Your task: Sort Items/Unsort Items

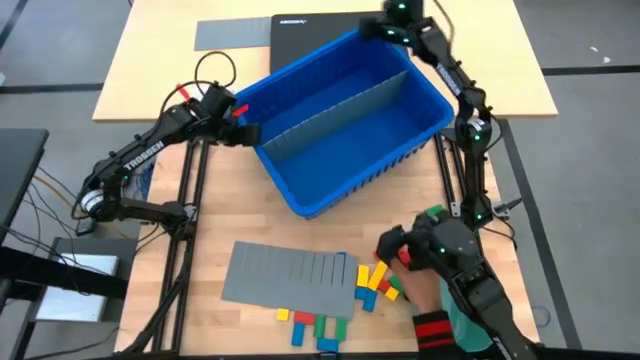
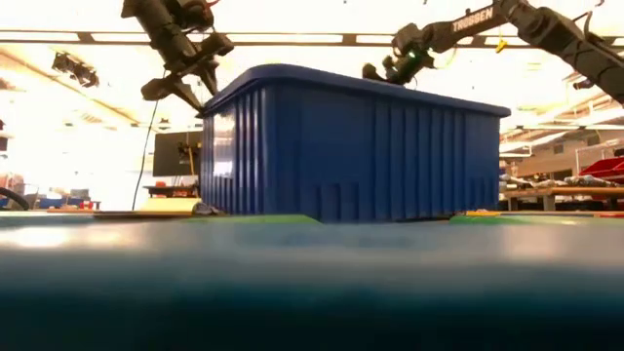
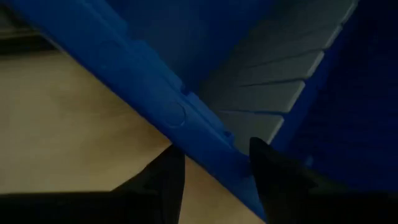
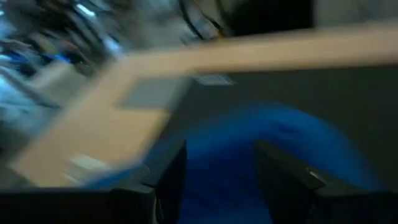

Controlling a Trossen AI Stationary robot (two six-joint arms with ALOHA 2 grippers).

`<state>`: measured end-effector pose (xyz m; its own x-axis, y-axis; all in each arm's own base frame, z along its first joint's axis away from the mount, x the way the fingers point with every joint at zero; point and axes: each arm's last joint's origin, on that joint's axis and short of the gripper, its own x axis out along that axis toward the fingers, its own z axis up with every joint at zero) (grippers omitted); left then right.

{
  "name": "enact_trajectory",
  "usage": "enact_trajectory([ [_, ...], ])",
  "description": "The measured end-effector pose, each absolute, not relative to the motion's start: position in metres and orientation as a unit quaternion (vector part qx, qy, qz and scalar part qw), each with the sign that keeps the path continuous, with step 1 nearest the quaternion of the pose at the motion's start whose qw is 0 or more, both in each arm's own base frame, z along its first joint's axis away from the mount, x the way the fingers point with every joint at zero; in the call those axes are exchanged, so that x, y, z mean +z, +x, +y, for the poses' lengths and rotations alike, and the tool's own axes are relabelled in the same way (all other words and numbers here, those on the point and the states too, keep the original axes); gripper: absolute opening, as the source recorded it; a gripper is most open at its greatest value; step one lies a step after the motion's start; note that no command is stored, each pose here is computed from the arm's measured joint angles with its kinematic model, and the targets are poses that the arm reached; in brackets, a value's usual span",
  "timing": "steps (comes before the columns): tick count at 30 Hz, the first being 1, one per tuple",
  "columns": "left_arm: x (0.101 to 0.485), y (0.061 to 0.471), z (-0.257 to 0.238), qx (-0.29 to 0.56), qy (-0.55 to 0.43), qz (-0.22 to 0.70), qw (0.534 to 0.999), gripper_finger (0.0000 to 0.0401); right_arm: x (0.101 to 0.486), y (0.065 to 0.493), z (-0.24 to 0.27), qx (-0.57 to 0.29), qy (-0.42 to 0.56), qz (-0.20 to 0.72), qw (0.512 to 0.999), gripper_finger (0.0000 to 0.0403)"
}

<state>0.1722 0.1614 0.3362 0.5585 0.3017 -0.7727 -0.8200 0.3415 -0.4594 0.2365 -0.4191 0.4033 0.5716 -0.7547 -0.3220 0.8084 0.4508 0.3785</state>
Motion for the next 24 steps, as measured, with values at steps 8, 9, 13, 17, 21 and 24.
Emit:
enact_trajectory([
  [8, 0.341, 0.177, 0.160, 0.322, -0.408, 0.300, 0.800, 0.0203, 0.426, 0.232, -0.425, -0.450, 0.210, -0.041, 0.867, 0.0200],
  [9, 0.344, 0.177, 0.160, 0.322, -0.404, 0.296, 0.803, 0.0205, 0.428, 0.232, -0.424, -0.444, 0.211, -0.043, 0.870, 0.0199],
  [13, 0.362, 0.175, 0.161, 0.340, -0.362, 0.275, 0.823, 0.0208, 0.438, 0.230, -0.414, -0.435, 0.205, -0.044, 0.875, 0.0190],
  [17, 0.385, 0.172, 0.161, 0.361, -0.312, 0.255, 0.841, 0.0208, 0.456, 0.225, -0.399, -0.420, 0.189, -0.041, 0.887, 0.0171],
  [21, 0.410, 0.168, 0.160, 0.375, -0.283, 0.222, 0.854, 0.0208, 0.470, 0.225, -0.377, -0.372, 0.187, -0.017, 0.909, 0.0139],
  [24, 0.425, 0.163, 0.161, 0.379, -0.279, 0.199, 0.860, 0.0206, 0.486, 0.223, -0.350, -0.346, 0.169, 0.012, 0.923, 0.0099],
])
